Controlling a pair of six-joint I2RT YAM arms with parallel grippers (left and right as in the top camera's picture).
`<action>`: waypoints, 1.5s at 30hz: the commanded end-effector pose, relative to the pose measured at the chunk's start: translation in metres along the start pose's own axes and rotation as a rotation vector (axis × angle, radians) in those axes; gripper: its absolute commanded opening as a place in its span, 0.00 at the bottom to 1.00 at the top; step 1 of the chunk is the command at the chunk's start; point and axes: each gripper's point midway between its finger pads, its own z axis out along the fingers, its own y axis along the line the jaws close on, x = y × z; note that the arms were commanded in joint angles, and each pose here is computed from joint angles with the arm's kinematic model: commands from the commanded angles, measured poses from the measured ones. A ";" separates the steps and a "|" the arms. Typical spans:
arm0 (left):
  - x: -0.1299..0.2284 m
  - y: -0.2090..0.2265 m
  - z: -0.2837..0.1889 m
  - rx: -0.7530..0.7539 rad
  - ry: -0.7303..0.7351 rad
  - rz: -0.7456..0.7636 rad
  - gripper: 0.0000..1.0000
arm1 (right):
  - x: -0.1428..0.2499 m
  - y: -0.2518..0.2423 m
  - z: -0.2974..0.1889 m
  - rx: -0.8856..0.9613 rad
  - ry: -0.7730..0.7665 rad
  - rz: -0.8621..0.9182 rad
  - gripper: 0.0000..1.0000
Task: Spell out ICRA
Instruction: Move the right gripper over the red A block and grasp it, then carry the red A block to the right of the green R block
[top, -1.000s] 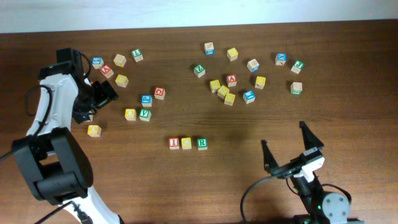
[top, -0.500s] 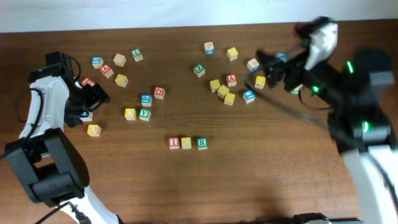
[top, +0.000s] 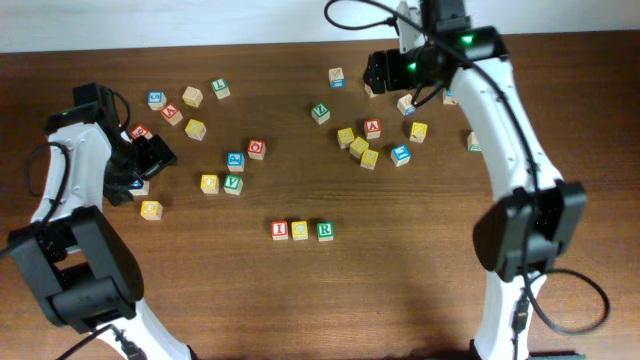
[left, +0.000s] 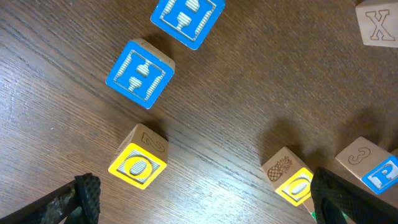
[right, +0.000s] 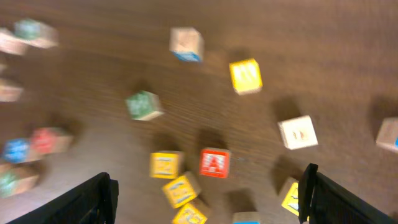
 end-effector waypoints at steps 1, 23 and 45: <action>-0.002 0.000 -0.006 0.006 -0.016 -0.012 0.99 | 0.018 -0.018 0.047 0.182 0.061 0.103 0.83; -0.002 0.000 -0.006 0.006 -0.016 -0.012 0.99 | 0.088 -0.014 0.135 0.279 0.270 0.038 0.43; -0.004 0.004 -0.006 0.005 -0.017 -0.021 0.99 | 0.064 -0.002 0.092 0.255 0.209 0.041 0.19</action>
